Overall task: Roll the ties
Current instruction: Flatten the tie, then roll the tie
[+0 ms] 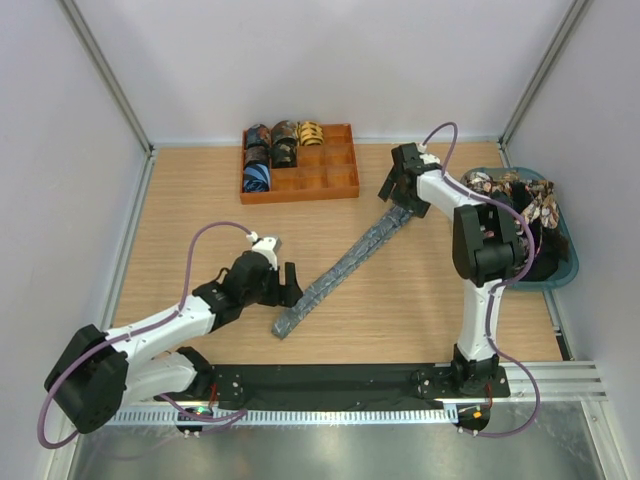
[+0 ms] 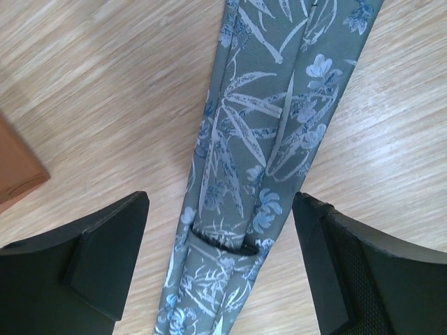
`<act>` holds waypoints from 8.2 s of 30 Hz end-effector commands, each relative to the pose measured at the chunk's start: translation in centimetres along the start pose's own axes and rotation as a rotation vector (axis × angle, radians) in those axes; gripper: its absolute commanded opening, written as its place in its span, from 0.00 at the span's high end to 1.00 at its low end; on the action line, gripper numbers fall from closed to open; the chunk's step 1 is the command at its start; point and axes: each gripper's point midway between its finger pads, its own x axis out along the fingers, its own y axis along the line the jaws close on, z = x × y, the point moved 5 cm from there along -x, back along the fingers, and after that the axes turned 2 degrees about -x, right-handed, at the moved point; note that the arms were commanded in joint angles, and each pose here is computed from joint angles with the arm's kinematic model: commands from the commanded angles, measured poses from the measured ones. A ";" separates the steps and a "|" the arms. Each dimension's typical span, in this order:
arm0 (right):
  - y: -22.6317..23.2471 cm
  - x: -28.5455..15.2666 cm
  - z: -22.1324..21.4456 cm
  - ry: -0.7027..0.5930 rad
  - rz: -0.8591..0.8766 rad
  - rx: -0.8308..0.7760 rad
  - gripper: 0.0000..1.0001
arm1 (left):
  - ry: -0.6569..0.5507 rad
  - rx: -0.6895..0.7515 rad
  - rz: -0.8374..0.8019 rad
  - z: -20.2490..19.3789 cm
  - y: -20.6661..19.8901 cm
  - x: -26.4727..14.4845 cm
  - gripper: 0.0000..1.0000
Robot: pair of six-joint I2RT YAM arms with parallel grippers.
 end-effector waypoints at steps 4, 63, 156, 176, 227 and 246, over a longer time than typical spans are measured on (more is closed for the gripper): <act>0.1 0.9 1.2 -0.004 -0.041 0.024 0.10 | -0.096 0.033 -0.067 1.6 -0.9 -0.5 0.19; 9.7 -16.7 -18.3 0.072 0.133 0.040 0.10 | -0.406 -0.044 -0.049 3.5 0.6 -5.8 0.19; 10.7 -19.1 -30.5 -0.114 0.862 -1.184 0.10 | -0.467 -0.068 0.054 3.6 2.3 -6.7 0.17; 9.6 -17.9 -32.5 -0.221 0.771 -1.042 0.62 | -0.465 -0.063 0.051 3.6 2.3 -6.7 0.17; 6.6 -16.1 -26.6 0.311 1.199 -0.326 0.96 | -0.222 0.552 -0.372 0.9 -4.5 2.2 0.27; 6.0 -14.5 -26.1 0.348 1.202 -0.251 0.97 | -0.134 0.691 -0.347 -0.1 -5.2 5.5 0.46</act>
